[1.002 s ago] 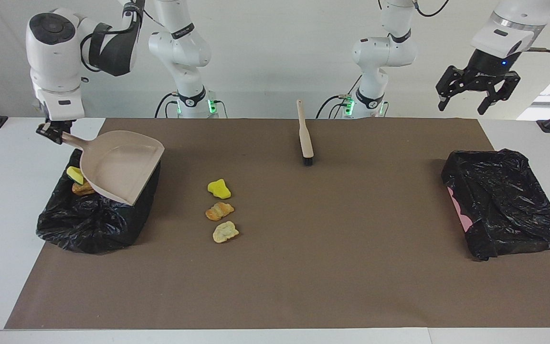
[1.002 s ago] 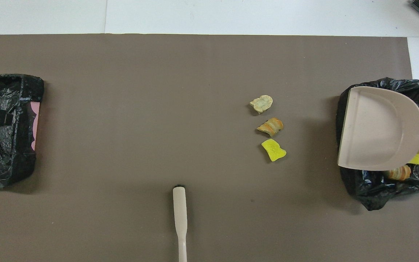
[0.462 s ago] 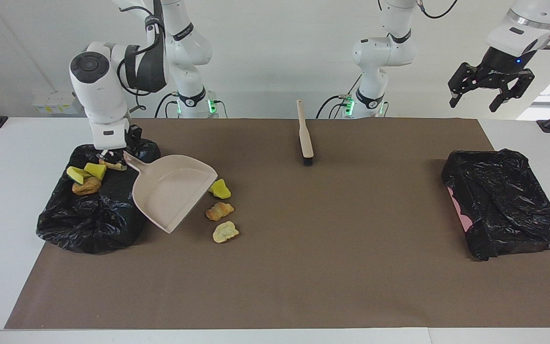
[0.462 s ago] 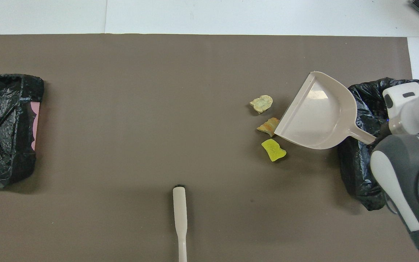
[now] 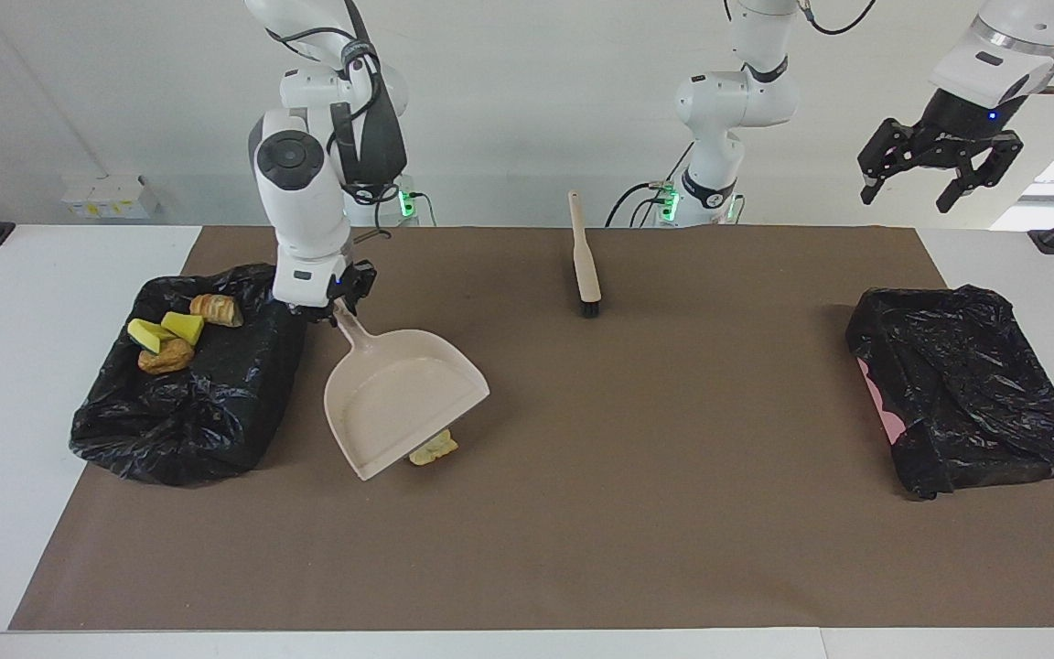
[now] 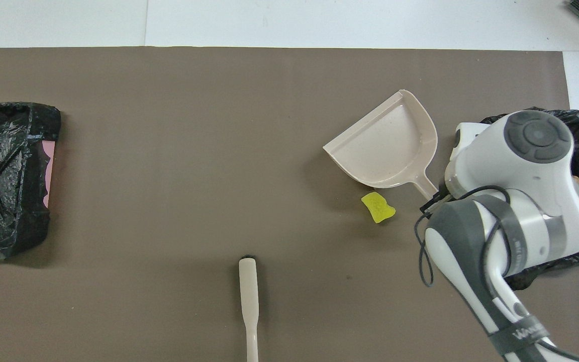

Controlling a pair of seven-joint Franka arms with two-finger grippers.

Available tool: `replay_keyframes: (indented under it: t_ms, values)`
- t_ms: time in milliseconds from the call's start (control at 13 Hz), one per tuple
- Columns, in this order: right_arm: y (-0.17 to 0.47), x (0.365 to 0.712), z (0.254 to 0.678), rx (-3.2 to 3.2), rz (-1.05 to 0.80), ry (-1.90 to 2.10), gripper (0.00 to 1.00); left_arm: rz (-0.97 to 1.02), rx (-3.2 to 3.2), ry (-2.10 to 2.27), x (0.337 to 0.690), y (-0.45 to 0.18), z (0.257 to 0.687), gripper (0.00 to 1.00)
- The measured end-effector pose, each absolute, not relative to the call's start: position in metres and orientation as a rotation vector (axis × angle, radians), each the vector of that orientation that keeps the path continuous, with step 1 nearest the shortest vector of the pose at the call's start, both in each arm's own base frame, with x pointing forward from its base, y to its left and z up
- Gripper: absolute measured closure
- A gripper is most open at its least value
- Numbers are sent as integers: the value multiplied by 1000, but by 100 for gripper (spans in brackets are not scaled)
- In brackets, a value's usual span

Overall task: Sweep and dump trash in bin
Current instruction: 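Bring the empty dustpan back with the right gripper and set it down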

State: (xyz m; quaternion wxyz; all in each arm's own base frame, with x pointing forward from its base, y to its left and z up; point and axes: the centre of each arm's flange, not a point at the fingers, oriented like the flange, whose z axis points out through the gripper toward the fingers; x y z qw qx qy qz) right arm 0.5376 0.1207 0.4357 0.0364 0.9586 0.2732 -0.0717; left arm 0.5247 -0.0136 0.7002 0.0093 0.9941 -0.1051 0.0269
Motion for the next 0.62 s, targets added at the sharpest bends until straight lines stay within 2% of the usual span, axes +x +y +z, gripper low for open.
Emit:
replay_keyframes:
  t_ms: [617]
  values:
    - [301, 539, 406, 3174, -270, 149, 68, 84, 3104, -328, 525, -14, 700, 0]
